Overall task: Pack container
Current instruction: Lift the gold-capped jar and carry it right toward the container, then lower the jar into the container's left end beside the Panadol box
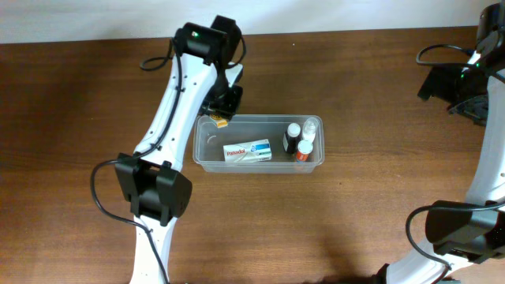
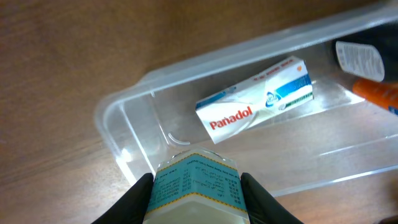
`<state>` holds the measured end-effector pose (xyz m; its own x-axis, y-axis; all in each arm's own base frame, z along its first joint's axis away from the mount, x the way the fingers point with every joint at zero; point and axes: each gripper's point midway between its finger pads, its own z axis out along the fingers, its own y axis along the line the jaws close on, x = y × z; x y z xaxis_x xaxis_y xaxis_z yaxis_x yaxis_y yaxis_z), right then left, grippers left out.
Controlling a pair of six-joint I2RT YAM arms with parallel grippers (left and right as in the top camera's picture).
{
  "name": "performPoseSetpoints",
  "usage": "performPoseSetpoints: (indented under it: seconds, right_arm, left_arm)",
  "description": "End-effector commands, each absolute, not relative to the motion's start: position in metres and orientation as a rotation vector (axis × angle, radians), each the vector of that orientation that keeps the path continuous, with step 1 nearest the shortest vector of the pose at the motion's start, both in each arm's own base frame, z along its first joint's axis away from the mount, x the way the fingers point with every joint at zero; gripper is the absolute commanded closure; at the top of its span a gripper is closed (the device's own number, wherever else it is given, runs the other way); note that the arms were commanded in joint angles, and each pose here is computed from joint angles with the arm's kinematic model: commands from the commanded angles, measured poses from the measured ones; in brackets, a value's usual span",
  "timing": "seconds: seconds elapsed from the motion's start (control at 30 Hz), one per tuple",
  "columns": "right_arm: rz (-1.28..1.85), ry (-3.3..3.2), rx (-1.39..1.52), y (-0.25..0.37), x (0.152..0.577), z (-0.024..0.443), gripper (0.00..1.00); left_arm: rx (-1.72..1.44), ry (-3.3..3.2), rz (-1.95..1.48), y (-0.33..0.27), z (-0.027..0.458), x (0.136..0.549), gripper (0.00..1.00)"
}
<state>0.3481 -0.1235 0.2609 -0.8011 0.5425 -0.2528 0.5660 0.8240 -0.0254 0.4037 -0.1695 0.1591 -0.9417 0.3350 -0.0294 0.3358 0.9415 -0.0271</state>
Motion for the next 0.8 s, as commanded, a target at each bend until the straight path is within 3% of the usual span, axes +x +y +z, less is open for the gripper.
performPoseSetpoints:
  seconds: [0.0, 0.3, 0.77]
  right_arm:
    - [-0.141, 2.728, 0.874, -0.125, 0.346, 0.272, 0.02]
    - [-0.140, 2.728, 0.874, -0.125, 0.346, 0.272, 0.02]
    - [-0.140, 2.728, 0.874, -0.125, 0.346, 0.272, 0.02]
  left_arm:
    - [0.598, 3.066, 0.003, -0.174, 0.159, 0.396, 0.66]
    - [0.682, 3.084, 0.296, -0.159, 0.136, 0.388, 0.66]
    - [0.681, 3.069, 0.313, -0.162, 0.084, 0.399, 0.66]
